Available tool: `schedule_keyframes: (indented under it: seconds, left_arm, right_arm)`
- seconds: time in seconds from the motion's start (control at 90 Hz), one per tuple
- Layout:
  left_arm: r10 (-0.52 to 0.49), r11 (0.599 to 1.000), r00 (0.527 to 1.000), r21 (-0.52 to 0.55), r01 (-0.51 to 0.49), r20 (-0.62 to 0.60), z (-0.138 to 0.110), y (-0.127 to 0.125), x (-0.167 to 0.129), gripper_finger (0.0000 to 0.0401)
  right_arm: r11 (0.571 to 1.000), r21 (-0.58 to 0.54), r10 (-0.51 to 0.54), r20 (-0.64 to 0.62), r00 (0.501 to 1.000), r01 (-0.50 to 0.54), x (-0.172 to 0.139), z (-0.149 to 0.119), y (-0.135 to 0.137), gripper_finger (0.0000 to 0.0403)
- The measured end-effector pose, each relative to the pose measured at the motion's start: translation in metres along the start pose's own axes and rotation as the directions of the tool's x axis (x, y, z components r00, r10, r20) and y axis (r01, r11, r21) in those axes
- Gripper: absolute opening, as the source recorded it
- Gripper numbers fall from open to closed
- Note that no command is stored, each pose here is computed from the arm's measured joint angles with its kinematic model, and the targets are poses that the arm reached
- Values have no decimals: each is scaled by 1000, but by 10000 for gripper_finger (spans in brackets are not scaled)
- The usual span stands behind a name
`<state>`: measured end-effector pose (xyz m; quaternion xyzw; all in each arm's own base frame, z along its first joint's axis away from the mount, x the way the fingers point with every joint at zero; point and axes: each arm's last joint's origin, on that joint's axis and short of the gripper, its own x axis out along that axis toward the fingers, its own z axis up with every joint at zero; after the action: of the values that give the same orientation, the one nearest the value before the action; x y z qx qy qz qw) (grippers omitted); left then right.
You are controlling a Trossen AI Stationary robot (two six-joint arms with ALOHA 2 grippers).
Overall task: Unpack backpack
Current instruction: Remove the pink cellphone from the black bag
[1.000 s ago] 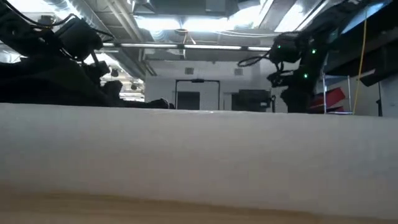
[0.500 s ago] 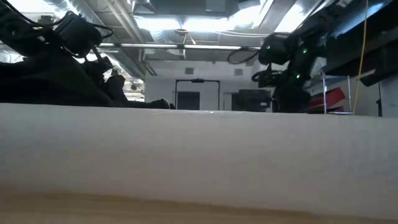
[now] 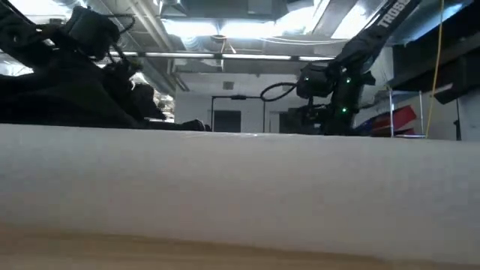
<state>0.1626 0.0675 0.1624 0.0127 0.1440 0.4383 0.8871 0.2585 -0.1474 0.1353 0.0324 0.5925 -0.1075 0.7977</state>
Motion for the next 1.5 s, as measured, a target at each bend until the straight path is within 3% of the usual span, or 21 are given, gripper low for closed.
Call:
schedule_keyframes:
  seconds: [0.1, 0.244, 0.433, 0.633, 0.7, 0.9, 1.144, 1.378, 1.5]
  left_arm:
    - [-79, 996, 989, 45, 74, 122, 13, -3, -2, 370]
    - [-171, 985, 939, 85, 152, 299, 31, -7, -8, 370]
    - [-265, 963, 901, 47, 265, 344, 35, -9, -10, 370]
    - [-484, 864, 770, 86, 497, 416, 41, -15, -15, 370]
    - [-524, 838, 746, 91, 538, 412, 41, -18, -16, 370]
    - [-553, 823, 743, 106, 558, 377, 37, -22, -18, 370]
    - [-542, 830, 752, 100, 549, 376, 37, -22, -18, 370]
    - [-543, 829, 754, 92, 552, 369, 36, -22, -18, 370]
    - [-543, 830, 762, 90, 550, 353, 35, -23, -17, 370]
  right_arm:
    - [1000, -16, -4, -1, 1000, 3, 0, -1, -3, 360]
    - [1000, -2, -23, -8, 1000, 23, -6, 1, -8, 344]
    - [998, -14, -57, -10, 998, 57, -9, 2, -13, 347]
    - [999, 18, -35, -48, 998, 36, 4, -4, -24, 360]
    - [998, 55, -35, -28, 999, 36, 4, -4, -28, 367]
    - [992, 111, -63, 32, 997, 60, -14, 11, -38, 388]
    - [991, 110, -71, 6, 997, 70, -17, 11, -43, 399]
    - [977, 212, 46, -41, 998, -36, -2, 0, -53, 399]
    - [975, 213, 70, -57, 996, -56, 5, -1, -52, 400]
